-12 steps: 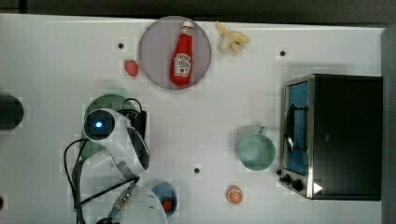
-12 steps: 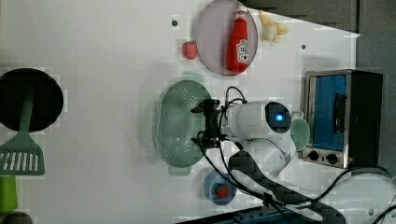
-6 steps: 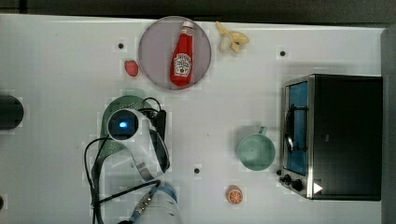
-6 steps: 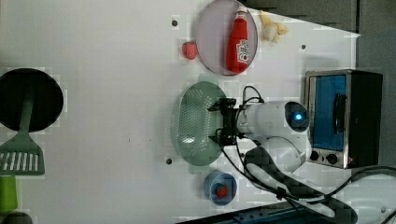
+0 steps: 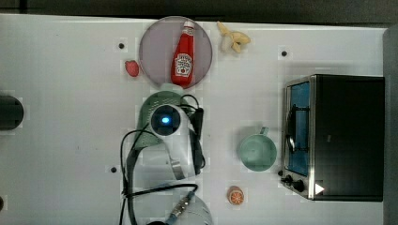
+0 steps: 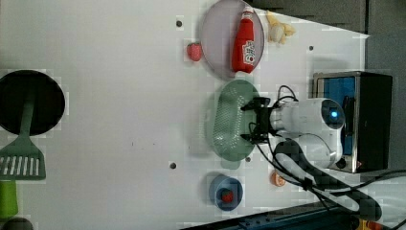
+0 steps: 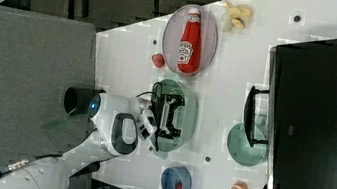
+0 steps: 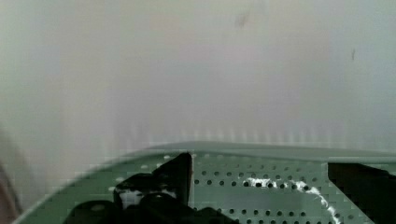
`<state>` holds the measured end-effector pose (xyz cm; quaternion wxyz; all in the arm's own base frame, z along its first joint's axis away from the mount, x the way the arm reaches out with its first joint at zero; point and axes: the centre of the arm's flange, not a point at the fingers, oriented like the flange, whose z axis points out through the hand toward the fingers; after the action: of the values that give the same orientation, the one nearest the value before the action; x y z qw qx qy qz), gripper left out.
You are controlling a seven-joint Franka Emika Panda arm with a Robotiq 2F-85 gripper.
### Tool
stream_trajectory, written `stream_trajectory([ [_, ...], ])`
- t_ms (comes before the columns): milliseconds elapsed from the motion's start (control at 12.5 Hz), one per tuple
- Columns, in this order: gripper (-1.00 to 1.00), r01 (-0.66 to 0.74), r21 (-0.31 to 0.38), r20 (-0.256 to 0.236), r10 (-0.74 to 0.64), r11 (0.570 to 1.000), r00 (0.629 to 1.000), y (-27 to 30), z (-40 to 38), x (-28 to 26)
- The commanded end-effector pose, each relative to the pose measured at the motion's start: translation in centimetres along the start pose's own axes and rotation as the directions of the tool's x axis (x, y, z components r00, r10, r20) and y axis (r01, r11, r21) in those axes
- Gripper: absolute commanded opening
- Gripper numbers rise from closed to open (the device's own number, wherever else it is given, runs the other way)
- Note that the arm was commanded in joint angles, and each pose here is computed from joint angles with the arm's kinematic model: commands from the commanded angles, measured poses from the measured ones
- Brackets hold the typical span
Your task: Drag strainer left to right.
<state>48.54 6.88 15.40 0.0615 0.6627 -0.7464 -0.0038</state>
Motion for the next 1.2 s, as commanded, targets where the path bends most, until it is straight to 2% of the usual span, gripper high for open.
stream_trajectory([
  [80, 1.00, 0.149, -0.004, -0.005, -0.149, 0.989, 0.989, -0.5, 0.2, 2.2],
  [560, 1.00, 0.105, -0.006, -0.033, -0.105, 0.994, 0.994, -1.4, 0.5, 8.0],
  [800, 1.00, 0.140, -0.010, -0.042, -0.140, 0.990, 0.989, -1.6, 0.5, 9.7],
  [1200, 1.00, 0.163, 0.017, -0.035, -0.162, 0.986, 0.986, -1.8, -0.9, 8.7],
])
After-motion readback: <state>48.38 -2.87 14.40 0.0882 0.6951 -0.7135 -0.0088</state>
